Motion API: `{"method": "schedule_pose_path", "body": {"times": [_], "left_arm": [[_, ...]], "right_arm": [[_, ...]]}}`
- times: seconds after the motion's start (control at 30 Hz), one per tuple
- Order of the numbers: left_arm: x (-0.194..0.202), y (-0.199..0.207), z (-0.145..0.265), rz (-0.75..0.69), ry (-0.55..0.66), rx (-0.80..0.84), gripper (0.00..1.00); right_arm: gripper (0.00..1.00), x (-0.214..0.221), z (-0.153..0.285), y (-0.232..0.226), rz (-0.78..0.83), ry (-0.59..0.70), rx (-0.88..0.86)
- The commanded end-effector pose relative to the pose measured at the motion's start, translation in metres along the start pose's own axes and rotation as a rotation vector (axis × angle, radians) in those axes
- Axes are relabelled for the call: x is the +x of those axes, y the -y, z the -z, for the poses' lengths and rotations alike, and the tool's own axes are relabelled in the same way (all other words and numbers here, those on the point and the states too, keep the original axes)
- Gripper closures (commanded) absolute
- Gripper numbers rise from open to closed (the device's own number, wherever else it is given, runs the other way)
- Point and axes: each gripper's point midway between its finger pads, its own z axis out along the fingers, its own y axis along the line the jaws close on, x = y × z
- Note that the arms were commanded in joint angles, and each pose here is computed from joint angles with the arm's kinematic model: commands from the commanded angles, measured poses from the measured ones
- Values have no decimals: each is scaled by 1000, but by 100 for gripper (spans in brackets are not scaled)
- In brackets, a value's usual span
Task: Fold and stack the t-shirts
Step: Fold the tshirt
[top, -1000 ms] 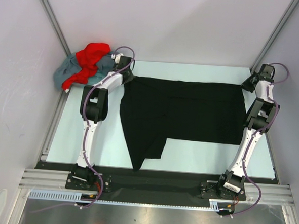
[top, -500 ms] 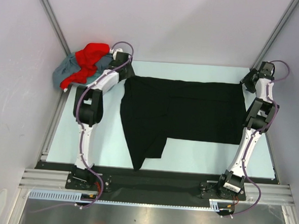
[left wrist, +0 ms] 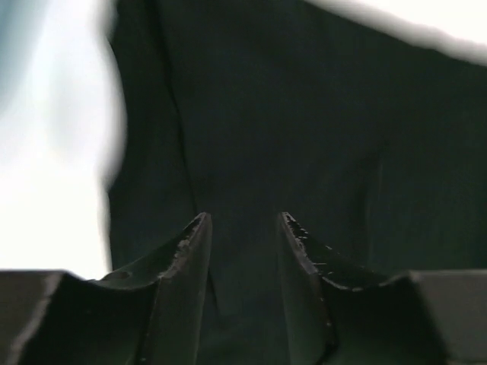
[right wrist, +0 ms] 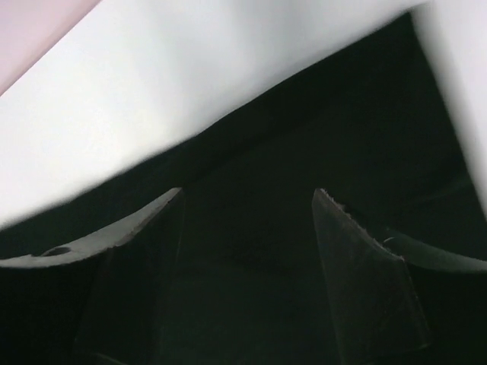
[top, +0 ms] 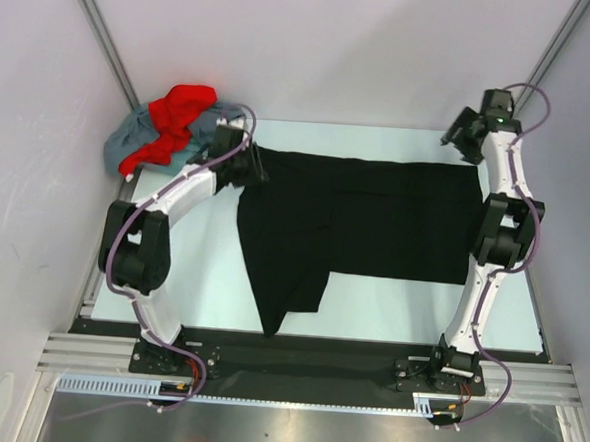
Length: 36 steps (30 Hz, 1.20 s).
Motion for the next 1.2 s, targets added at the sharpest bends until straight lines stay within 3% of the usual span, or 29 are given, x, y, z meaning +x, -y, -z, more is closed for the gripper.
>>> {"method": "schedule_pose_path", "body": {"times": [0.0,0.13,0.23,0.5,0.83,1.03,1.17], "left_arm": [[51,16,29,-33,-126,118,53],[92,3,28,-15,-225,114,46],[109,2,21,-12,-285,128,46],[128,-1,0,22,-362,128,52],[141,-13,-14,24,-408,77,52],[139,-10,-21,39,-406,79,59],[133,-7,-21,34,-393,87,68]], "right_arm": [[27,39,37,-74,34,-97,-211],[27,133,66,-164,104,-293,-495],[28,205,86,-191,133,-477,-621],[41,305,113,-191,165,-721,-732],[57,337,105,-191,191,-774,-739],[58,352,99,-198,201,-797,-738],[57,355,94,-199,197,-812,-734]]}}
